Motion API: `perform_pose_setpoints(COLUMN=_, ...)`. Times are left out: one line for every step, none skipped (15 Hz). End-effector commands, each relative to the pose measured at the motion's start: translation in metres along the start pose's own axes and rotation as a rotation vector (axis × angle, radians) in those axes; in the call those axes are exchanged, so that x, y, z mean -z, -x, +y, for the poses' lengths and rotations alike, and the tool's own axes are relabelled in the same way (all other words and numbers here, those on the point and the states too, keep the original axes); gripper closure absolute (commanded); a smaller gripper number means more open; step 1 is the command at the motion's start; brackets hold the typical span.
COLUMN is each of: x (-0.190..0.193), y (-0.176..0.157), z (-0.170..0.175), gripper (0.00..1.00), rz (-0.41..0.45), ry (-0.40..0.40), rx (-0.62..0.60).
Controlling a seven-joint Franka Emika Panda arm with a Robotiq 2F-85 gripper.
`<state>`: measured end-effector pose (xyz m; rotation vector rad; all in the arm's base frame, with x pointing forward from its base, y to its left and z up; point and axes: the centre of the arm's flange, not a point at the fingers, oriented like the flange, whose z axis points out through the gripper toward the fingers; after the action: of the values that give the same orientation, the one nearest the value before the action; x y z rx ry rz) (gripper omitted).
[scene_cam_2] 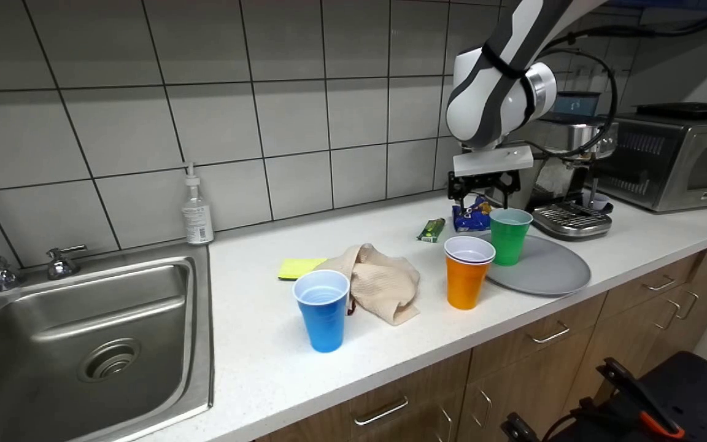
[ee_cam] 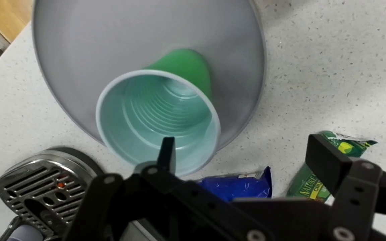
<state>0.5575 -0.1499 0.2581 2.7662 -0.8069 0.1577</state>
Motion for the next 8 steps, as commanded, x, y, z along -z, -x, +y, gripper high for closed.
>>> perform_pose_setpoints(x=-0.005, y=-0.003, z=-0.002, gripper=0.00, rz=-0.036, ry=0.034, rx=-0.043)
perform_pose_setpoints(x=-0.007, y=-0.003, z=0.000, gripper=0.00, rz=-0.041, ry=0.039, rx=-0.052)
perform_pose_setpoints(x=-0.010, y=-0.003, z=0.003, gripper=0.00, rz=-0.047, ry=0.045, rx=-0.064)
perform_pose_setpoints(x=-0.012, y=-0.004, z=0.005, gripper=0.00, rz=-0.052, ry=0.050, rx=-0.074)
perform_pose_setpoints(x=-0.014, y=-0.003, z=0.007, gripper=0.00, rz=-0.056, ry=0.056, rx=-0.082)
perform_pose_setpoints(x=-0.016, y=-0.004, z=0.009, gripper=0.00, rz=-0.061, ry=0.060, rx=-0.092)
perform_pose_setpoints(x=-0.018, y=-0.004, z=0.011, gripper=0.00, rz=-0.065, ry=0.064, rx=-0.099)
perform_pose_setpoints(x=-0.019, y=-0.005, z=0.011, gripper=0.00, rz=-0.069, ry=0.067, rx=-0.105)
